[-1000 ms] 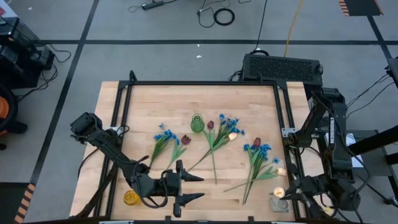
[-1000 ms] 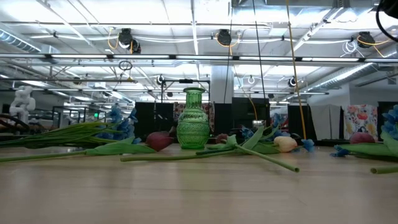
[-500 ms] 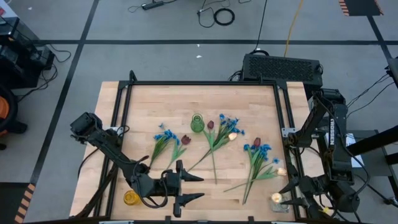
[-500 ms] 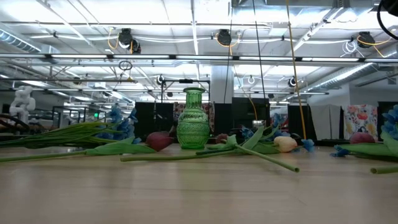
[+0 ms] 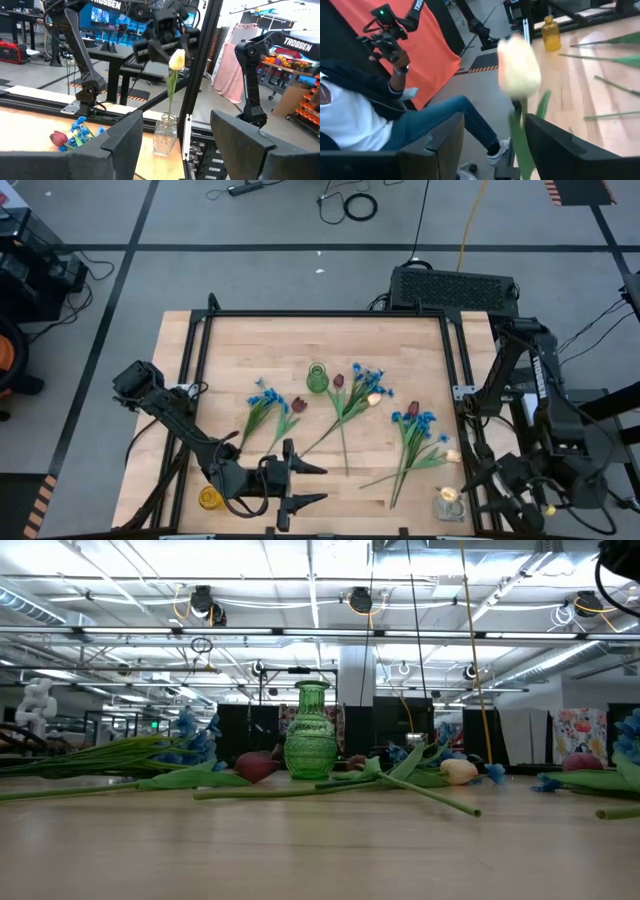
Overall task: Sort flowers into vase by color
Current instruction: Put the bottom yellow flower into the transparent vase
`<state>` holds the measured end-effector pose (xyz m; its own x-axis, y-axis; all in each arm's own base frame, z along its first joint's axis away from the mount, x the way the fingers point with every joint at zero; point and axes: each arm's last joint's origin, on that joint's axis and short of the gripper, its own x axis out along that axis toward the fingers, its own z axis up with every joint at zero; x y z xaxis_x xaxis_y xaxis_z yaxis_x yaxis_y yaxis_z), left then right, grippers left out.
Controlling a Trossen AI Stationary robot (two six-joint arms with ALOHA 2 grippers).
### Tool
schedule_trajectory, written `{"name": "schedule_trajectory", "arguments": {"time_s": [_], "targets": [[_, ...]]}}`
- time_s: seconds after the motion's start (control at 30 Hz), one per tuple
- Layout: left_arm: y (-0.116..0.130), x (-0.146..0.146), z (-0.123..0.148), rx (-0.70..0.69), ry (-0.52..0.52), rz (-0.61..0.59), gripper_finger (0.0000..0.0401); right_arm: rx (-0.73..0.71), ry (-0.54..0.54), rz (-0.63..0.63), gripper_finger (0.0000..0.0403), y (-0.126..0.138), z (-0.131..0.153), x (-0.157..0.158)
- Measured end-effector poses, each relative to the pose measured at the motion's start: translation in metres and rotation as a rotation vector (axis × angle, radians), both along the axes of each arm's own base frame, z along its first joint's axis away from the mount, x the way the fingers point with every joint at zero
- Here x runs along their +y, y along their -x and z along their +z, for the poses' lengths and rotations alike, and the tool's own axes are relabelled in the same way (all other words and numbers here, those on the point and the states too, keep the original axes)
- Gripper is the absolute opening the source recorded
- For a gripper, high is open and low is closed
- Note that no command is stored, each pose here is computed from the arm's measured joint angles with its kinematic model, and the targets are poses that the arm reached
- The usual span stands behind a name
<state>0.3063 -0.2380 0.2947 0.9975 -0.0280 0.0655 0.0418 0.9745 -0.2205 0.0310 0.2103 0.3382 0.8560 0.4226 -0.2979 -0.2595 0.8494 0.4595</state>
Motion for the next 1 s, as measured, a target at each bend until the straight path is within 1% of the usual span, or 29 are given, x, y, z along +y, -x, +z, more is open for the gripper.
{"name": "schedule_trajectory", "arguments": {"time_s": [0.1,0.2,0.33,0.47,0.53,0.63,0.73,0.83,0.93,1.0], "targets": [[0.0,0.0,0.0,0.0,0.0,0.0,0.0239,-0.035,-0.008,-0.035,0.0203,-0.001,0.02,-0.004],[-0.001,0.001,0.0,0.0,0.0,0.003,0.0239,-0.12,0.02,-0.094,0.0203,-0.002,0.04,-0.008],[-0.008,0.008,-0.002,0.002,0.003,0.027,0.0239,-0.257,0.113,-0.241,0.0203,-0.003,0.066,-0.017],[-0.027,0.02,-0.017,0.039,-0.027,0.069,0.0239,-0.336,0.22,-0.348,0.0203,-0.004,0.084,-0.025],[-0.04,0.025,-0.022,0.061,-0.041,0.066,0.0239,-0.354,0.271,-0.37,0.0203,-0.004,0.084,-0.026],[-0.066,0.03,-0.027,0.122,-0.033,0.039,0.0239,-0.37,0.346,-0.389,0.0203,-0.006,0.073,-0.025],[-0.096,0.031,-0.039,0.243,-0.018,-0.008,0.0239,-0.371,0.352,-0.418,0.0203,-0.009,0.062,-0.023],[-0.123,0.029,-0.056,0.378,-0.064,-0.008,0.0239,-0.369,0.348,-0.421,0.0203,-0.009,0.052,-0.022],[-0.145,0.029,-0.069,0.452,-0.075,0.01,0.0239,-0.376,0.356,-0.437,0.0203,-0.009,0.046,-0.021],[-0.158,0.028,-0.075,0.449,-0.06,-0.028,0.0239,-0.377,0.346,-0.445,0.0203,-0.009,0.044,-0.019]]}}
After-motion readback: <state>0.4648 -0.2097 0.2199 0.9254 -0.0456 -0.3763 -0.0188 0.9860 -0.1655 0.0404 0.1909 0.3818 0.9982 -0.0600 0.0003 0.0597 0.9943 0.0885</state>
